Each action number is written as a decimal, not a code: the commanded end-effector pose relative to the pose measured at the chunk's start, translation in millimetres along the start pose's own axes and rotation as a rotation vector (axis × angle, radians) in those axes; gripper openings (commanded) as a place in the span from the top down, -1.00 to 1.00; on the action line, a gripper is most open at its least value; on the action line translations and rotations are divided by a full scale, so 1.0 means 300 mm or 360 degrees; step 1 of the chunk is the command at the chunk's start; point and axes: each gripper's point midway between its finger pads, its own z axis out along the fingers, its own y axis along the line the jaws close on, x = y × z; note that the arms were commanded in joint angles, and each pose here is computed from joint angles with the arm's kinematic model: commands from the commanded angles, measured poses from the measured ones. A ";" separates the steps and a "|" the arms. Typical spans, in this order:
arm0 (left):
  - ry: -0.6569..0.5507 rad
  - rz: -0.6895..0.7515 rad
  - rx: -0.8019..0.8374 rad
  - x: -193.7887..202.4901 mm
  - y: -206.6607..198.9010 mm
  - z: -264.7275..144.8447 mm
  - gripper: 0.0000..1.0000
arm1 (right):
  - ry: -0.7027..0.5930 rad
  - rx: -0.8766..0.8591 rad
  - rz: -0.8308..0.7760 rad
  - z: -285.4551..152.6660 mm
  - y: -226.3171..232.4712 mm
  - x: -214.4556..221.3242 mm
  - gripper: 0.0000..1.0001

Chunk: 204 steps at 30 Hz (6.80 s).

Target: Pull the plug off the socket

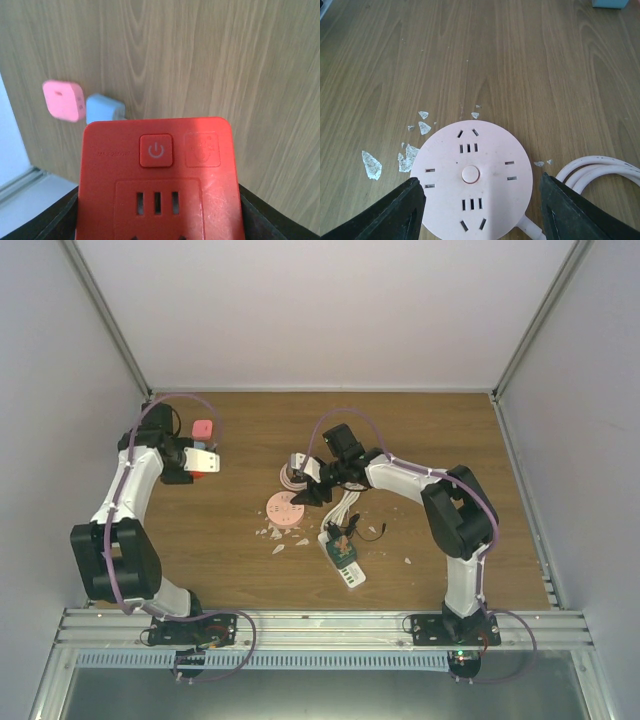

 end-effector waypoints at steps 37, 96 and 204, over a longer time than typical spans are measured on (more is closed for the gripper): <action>0.1006 0.0697 0.0094 0.245 0.028 0.295 -0.15 | 0.0016 0.0056 0.0010 -0.020 -0.032 0.023 -0.31; -0.0952 -0.0864 -0.0427 -0.417 0.040 -0.226 -0.98 | 0.0763 0.0765 0.0096 0.069 -0.523 0.315 -0.75; -0.1260 -0.0595 0.0042 -0.624 -0.146 -0.233 -0.98 | 0.0309 0.0314 -0.0633 -0.508 0.230 0.374 -0.99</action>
